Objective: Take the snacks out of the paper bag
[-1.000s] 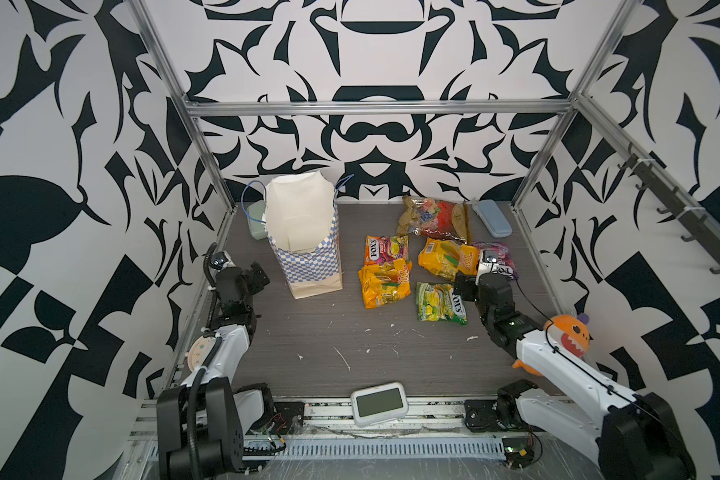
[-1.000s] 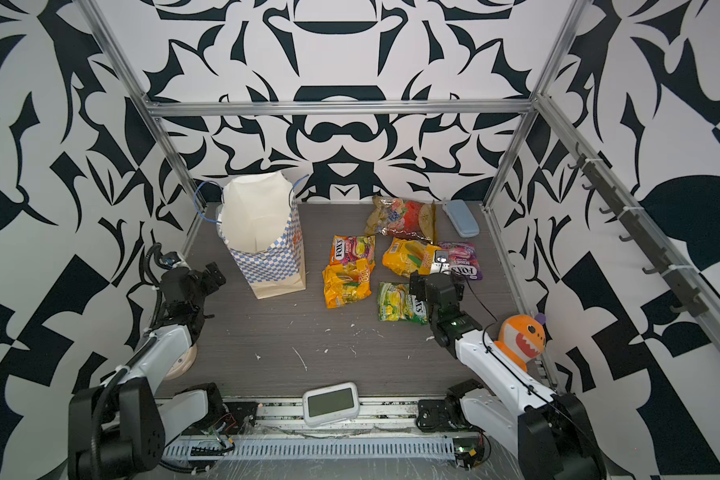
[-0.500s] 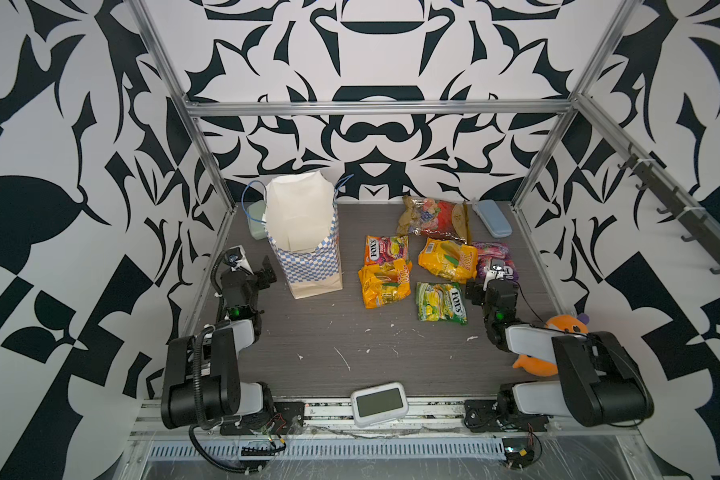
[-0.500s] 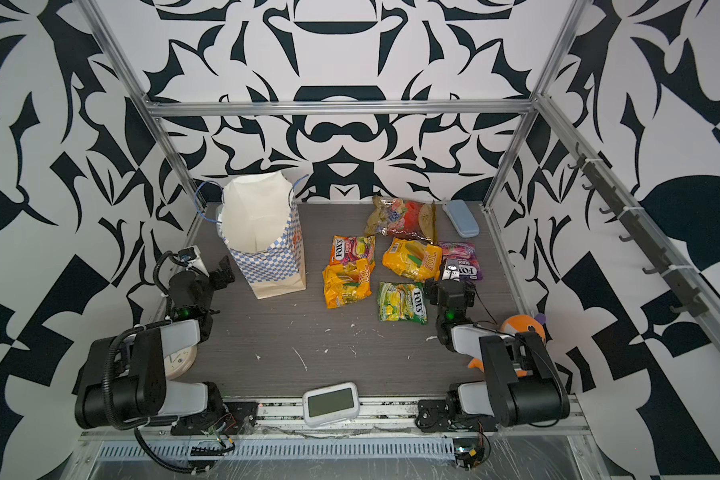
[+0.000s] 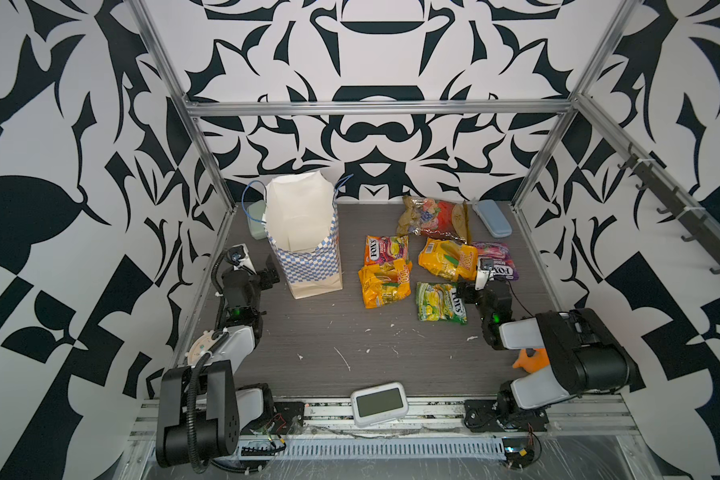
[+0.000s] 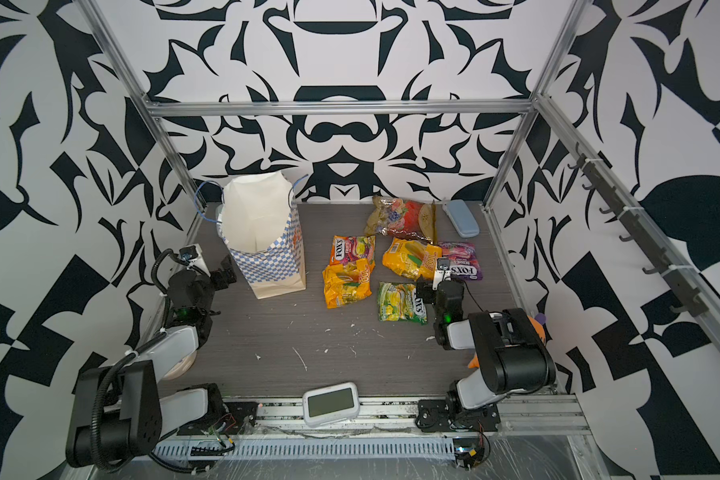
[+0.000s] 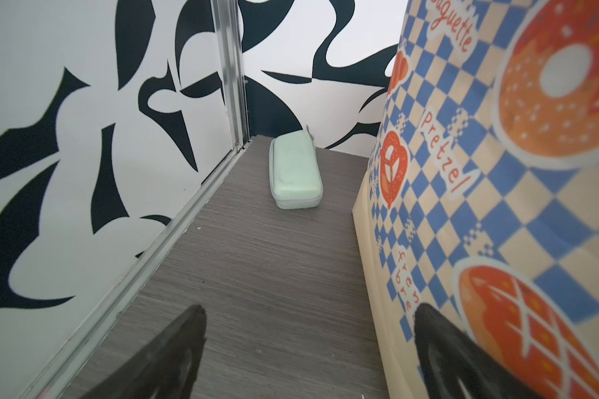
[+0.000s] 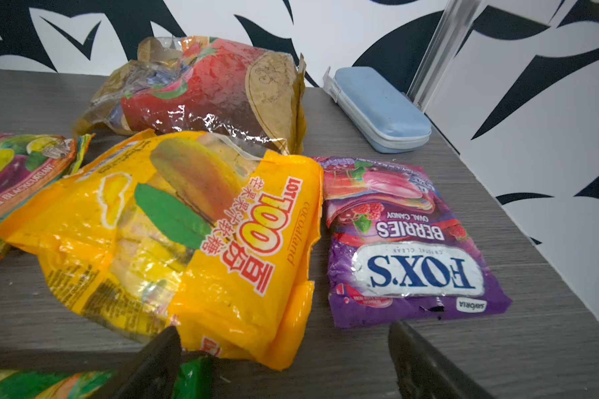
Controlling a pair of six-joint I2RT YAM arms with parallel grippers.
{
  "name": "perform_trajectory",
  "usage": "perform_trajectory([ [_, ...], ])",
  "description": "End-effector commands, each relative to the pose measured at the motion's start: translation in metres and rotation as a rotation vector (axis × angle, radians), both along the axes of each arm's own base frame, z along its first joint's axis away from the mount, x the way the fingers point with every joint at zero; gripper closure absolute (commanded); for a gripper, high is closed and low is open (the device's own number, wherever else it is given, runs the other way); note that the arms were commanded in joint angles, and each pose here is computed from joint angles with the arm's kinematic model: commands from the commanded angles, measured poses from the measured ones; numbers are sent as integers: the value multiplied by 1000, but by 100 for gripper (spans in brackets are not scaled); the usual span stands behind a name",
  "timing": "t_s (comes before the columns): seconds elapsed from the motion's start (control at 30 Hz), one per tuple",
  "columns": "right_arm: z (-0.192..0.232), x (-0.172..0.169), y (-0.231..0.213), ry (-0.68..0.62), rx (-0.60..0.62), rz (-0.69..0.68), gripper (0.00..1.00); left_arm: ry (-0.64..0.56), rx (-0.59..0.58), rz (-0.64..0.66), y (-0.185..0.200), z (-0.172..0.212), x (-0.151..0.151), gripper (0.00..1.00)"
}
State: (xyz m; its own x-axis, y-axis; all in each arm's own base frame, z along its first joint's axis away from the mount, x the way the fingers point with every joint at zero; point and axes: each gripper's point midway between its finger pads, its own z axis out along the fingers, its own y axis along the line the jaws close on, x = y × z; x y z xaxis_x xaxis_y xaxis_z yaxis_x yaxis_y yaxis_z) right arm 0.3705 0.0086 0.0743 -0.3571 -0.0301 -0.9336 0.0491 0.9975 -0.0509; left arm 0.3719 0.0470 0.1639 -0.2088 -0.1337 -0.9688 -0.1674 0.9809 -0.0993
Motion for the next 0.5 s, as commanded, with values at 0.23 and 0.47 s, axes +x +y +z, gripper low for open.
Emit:
perform_trajectory([
  [0.23, 11, 6, 3, -55, 3, 21, 4, 10, -27, -24, -8, -56, -5, 4],
  [0.47, 11, 6, 8, -53, 4, 57, 2, 72, -31, -77, -16, -69, 9, 3],
])
